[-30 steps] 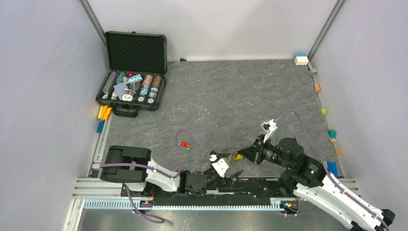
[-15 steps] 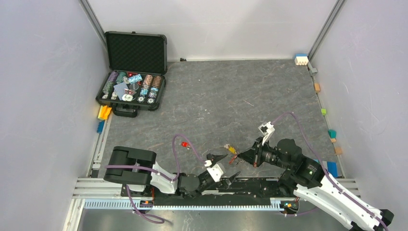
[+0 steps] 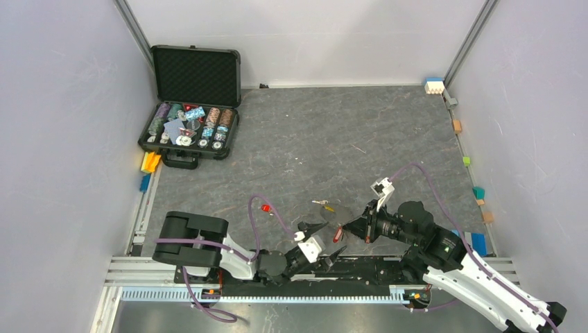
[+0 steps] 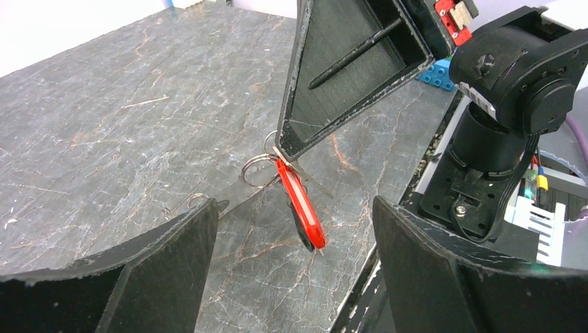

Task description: Remove the keys from the keyring

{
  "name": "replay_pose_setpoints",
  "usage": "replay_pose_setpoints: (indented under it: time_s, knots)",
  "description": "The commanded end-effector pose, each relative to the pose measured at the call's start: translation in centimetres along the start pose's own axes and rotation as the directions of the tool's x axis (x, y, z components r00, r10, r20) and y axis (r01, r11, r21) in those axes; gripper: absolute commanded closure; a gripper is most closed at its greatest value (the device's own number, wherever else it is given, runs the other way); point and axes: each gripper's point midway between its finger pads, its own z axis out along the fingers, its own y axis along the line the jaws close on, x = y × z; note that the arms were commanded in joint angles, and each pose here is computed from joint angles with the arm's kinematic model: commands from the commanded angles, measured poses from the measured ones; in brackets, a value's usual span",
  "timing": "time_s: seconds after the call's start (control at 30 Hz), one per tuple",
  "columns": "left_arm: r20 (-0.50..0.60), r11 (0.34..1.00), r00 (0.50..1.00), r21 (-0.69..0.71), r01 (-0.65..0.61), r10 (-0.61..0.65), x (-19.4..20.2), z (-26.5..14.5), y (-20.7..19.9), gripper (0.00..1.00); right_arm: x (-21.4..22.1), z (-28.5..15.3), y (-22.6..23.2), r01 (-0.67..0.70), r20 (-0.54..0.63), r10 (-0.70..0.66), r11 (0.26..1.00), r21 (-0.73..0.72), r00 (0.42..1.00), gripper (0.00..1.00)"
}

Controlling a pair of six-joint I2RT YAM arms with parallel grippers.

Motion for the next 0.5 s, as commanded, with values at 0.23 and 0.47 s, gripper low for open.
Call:
replay_pose_setpoints:
  time_s: [0.23, 0.47]
  knots:
    - [0.024, 0.998, 1.000, -0.055, -0.003, 0.004, -0.3, 0.6, 0.3, 0.12, -0.8, -0.2, 2.7, 0.030, 0.039, -0.025, 0.989, -0.147, 0.999, 1.00]
    - [0.031, 0.997, 1.000, -0.073, 0.001, 0.001, -0.6, 0.7, 0.5, 0.10, -1.3, -0.7, 3.9, 0.050, 0.059, -0.039, 0.978, -0.202, 0.997, 1.00]
